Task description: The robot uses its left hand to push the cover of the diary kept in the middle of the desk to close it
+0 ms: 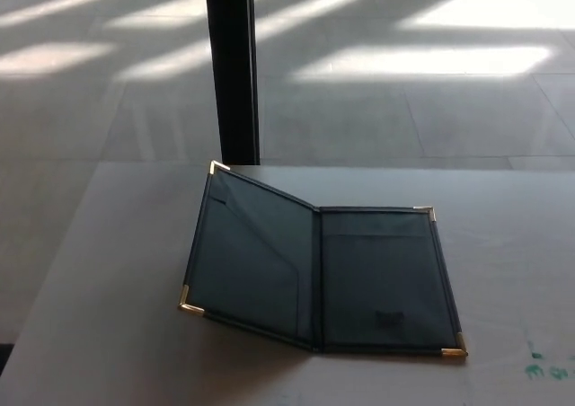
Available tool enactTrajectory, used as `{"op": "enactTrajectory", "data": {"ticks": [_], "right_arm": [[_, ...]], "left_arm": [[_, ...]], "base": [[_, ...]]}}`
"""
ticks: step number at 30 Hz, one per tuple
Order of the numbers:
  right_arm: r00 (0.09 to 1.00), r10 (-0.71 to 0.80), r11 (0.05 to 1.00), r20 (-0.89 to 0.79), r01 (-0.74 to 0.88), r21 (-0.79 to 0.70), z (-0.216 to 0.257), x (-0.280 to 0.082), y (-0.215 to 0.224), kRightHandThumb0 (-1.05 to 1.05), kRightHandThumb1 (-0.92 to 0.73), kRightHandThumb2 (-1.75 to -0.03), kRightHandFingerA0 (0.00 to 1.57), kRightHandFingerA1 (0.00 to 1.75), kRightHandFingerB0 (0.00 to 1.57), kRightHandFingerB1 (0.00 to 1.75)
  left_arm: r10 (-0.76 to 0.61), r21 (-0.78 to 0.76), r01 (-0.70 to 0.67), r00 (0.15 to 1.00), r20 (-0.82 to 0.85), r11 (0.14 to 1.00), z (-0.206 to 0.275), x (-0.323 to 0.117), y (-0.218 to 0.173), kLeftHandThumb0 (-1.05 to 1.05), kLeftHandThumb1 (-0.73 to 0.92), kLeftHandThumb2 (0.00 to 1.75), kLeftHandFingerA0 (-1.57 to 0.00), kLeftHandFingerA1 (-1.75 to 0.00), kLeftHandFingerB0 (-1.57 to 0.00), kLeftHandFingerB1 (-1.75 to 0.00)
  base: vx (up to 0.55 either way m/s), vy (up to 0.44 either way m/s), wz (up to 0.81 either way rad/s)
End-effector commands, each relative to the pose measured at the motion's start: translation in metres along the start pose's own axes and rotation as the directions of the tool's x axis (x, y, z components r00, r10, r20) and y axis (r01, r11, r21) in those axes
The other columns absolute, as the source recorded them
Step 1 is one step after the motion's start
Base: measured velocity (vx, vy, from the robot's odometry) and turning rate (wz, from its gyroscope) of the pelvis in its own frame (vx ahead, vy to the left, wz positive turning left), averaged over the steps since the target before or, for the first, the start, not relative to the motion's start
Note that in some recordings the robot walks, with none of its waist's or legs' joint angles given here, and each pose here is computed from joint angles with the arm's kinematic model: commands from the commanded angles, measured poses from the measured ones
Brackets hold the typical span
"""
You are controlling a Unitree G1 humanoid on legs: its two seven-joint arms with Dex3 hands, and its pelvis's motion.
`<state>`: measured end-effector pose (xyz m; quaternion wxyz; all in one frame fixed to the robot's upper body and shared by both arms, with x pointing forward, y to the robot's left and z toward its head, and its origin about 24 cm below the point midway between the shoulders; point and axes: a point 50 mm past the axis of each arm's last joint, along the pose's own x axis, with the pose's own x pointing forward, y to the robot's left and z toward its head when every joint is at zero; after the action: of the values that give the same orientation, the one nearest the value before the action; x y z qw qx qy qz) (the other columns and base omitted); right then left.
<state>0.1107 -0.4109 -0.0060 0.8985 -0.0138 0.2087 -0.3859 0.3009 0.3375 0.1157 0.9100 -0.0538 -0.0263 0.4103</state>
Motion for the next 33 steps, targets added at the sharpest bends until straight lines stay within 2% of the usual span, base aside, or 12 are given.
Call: {"op": "enactTrajectory", "data": {"ticks": [1,2,3,5,6,7,8,18,19,20,22,33], "right_arm": [[1.000,-0.015,0.995,-0.001,0.015,0.097,0.010,0.002,-0.005,-1.02,-0.88,-0.67,0.97,0.73,0.51,0.55],[1.000,-0.011,0.995,0.004,0.010,0.099,0.010,0.002,-0.005,-1.01,-0.89,-0.67,0.93,0.75,0.51,0.56],[1.000,-0.008,0.995,0.005,0.007,0.095,0.010,0.002,-0.006,-1.03,-0.89,-0.68,0.93,0.74,0.53,0.57],[1.000,-0.012,0.996,0.002,0.012,0.091,0.010,0.001,-0.005,-1.03,-0.88,-0.68,0.94,0.75,0.53,0.57],[1.000,-0.012,0.995,-0.004,0.013,0.095,0.009,0.001,-0.005,-1.03,-0.88,-0.67,0.94,0.75,0.52,0.56],[1.000,-0.009,0.996,-0.002,0.009,0.093,0.008,0.001,-0.005,-1.03,-0.88,-0.68,0.94,0.75,0.50,0.55],[1.000,-0.010,0.996,-0.001,0.010,0.094,0.007,0.002,-0.006,-1.04,-0.88,-0.69,0.95,0.75,0.51,0.56],[1.000,-0.008,0.994,-0.002,0.008,0.108,0.008,0.000,-0.005,-1.03,-0.87,-0.67,0.96,0.74,0.54,0.56],[1.000,-0.017,0.994,-0.005,0.017,0.103,0.008,0.000,-0.004,-1.04,-0.87,-0.65,0.99,0.73,0.56,0.56],[1.000,-0.015,0.995,-0.001,0.015,0.099,0.009,0.000,-0.004,-1.03,-0.89,-0.67,0.96,0.75,0.54,0.57],[1.000,-0.005,0.996,0.004,0.005,0.093,0.011,0.001,-0.003,-1.03,-0.89,-0.68,0.93,0.75,0.53,0.56],[1.000,-0.012,0.995,0.006,0.012,0.100,0.014,0.001,-0.004,-1.02,-0.89,-0.68,0.93,0.75,0.53,0.58]], "left_arm": [[-0.279,-0.022,0.278,0.960,-0.029,0.960,0.016,-0.046,-0.034,-0.90,0.92,0.73,-0.42,-0.47,-0.38,-0.46],[-0.325,-0.015,0.325,0.944,-0.054,0.946,0.010,-0.052,-0.042,-0.95,0.92,0.80,-0.35,-0.49,-0.30,-0.44],[-0.359,-0.006,0.360,0.929,-0.089,0.933,0.006,-0.058,-0.047,-0.89,0.82,1.25,-0.34,-0.56,-0.25,-0.49],[-0.357,0.019,0.361,0.927,-0.116,0.932,0.001,-0.062,-0.049,-0.85,0.81,1.24,-0.34,-0.56,-0.21,-0.48],[-0.352,0.024,0.357,0.928,-0.125,0.934,-0.002,-0.064,-0.049,-0.93,0.91,0.79,-0.41,-0.46,-0.35,-0.44],[-0.351,0.038,0.359,0.926,-0.137,0.932,-0.006,-0.066,-0.049,-0.79,0.76,1.20,-0.38,-0.59,-0.25,-0.51],[-0.359,0.055,0.370,0.921,-0.149,0.927,-0.010,-0.068,-0.048,-0.94,0.92,0.81,-0.36,-0.48,-0.31,-0.45],[-0.401,0.010,0.417,0.878,-0.262,0.909,-0.017,-0.076,-0.044,-0.92,0.92,0.82,-0.38,-0.49,-0.29,-0.44],[-0.429,0.000,0.447,0.859,-0.279,0.895,-0.017,-0.079,-0.044,-0.81,0.84,1.27,-0.32,-0.58,-0.15,-0.47],[-0.450,-0.030,0.463,0.842,-0.297,0.886,-0.018,-0.081,-0.045,-0.91,0.92,0.84,-0.30,-0.50,-0.24,-0.44],[-0.477,-0.099,0.474,0.807,-0.348,0.875,-0.022,-0.084,-0.049,-0.94,0.92,0.81,-0.25,-0.50,-0.23,-0.44],[-0.486,-0.085,0.526,0.699,-0.525,0.847,-0.066,-0.112,-0.060,-0.86,0.92,0.86,-0.31,-0.52,-0.24,-0.45]], "base": [[0.00,0.000,0.00],[0.00,0.000,0.00],[0.00,0.000,0.00],[0.00,0.000,0.00],[0.00,0.000,0.00],[0.00,0.000,0.00],[0.00,0.000,0.00],[0.00,0.000,0.00],[0.00,0.000,0.00],[0.00,0.000,0.00],[0.00,0.000,0.00],[0.00,0.000,0.00]]}}
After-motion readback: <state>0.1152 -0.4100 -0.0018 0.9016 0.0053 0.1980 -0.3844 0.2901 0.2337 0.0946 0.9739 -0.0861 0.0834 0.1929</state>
